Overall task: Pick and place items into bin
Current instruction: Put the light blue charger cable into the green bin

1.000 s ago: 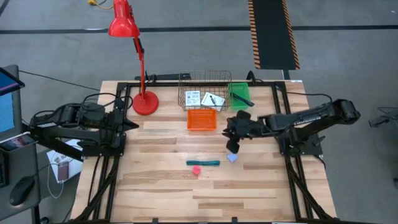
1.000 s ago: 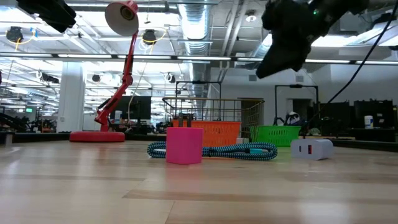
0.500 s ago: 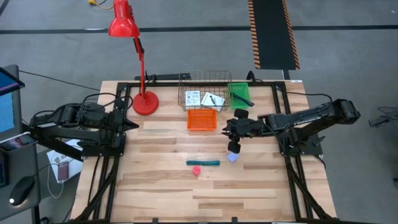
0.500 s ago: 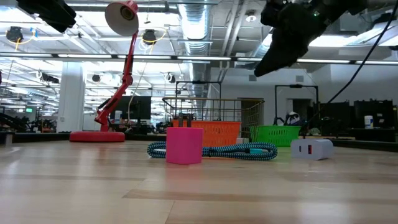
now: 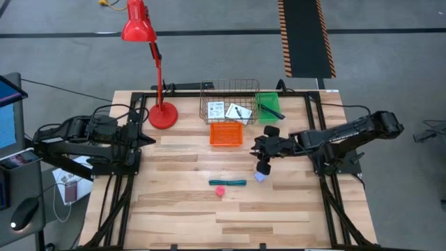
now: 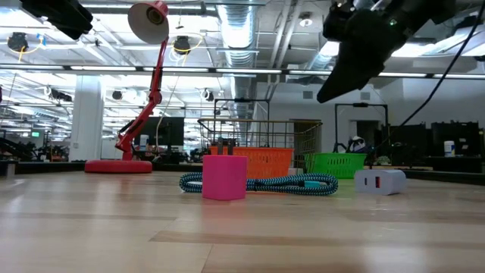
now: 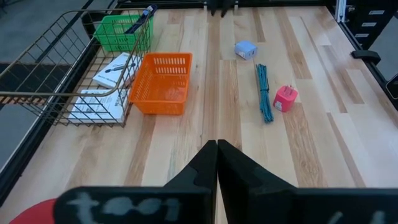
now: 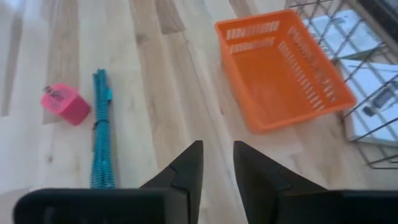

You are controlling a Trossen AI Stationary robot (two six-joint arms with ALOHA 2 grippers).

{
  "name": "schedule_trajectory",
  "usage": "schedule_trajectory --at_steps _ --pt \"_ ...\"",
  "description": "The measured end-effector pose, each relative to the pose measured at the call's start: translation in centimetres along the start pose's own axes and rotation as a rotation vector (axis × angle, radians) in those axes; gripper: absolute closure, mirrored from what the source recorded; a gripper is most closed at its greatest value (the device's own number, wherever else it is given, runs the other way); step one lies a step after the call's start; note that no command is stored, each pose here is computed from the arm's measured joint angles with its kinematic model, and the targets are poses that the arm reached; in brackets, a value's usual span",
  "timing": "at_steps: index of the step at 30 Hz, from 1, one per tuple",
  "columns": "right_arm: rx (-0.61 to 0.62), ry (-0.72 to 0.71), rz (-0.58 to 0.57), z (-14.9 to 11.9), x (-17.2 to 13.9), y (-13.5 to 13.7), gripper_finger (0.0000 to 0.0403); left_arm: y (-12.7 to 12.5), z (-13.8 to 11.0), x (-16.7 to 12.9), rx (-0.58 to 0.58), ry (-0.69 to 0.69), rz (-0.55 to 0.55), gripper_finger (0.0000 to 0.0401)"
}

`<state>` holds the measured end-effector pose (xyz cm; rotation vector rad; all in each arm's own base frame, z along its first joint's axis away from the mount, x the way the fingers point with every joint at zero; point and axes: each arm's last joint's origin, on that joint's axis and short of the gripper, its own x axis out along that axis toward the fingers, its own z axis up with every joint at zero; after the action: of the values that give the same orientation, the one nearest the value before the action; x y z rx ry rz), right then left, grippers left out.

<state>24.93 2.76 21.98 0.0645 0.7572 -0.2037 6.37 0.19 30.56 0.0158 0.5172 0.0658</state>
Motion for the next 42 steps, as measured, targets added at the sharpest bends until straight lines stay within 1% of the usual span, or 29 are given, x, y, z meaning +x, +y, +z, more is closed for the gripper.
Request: schedule_trajectory --at_steps 8,11,15,18,20,23,27,34,37,42 --pt "-0.002 0.001 0.037 -0.3 -0.3 1.3 0.0268 0.0 0.0 0.0 -0.001 0.0 0.0 0.0401" --pt "-0.005 0.009 0.037 -0.8 -0.1 1.3 0.0259 0.0 0.0 0.0 0.001 -0.001 0.0 0.0401" --pt "-0.029 0.098 0.011 -2.7 1.9 1.4 0.0259 0.0 0.0 0.0 0.001 0.0 0.0 0.0401" --pt "-0.05 0.148 0.003 -3.5 3.7 1.9 0.0263 0.0 0.0 0.0 0.003 0.0 0.0 0.0401" --pt "-0.067 0.155 0.016 -3.9 4.7 2.5 0.0265 0.0 0.0 0.0 -0.004 -0.001 0.001 0.0401" --pt "-0.101 0.146 0.058 -3.9 5.8 3.6 0.0265 0.0 0.0 0.0 -0.002 0.0 0.0 0.0401" --pt "-0.158 0.16 0.075 -3.6 6.8 4.8 0.0258 0.0 0.0 0.0 -0.001 -0.001 0.0 0.0401" --pt "-0.194 0.146 0.155 -2.4 7.7 7.1 0.0242 0.0 0.0 0.0 0.001 0.0 0.001 0.0401" --pt "-0.209 0.158 0.186 -2.2 8.3 8.0 0.0237 0.0 0.0 0.0 -0.001 0.0 0.001 0.0401" --pt "-0.231 0.198 0.199 -2.4 9.9 9.2 0.0234 0.0 0.0 0.0 0.003 0.001 0.001 0.0401"
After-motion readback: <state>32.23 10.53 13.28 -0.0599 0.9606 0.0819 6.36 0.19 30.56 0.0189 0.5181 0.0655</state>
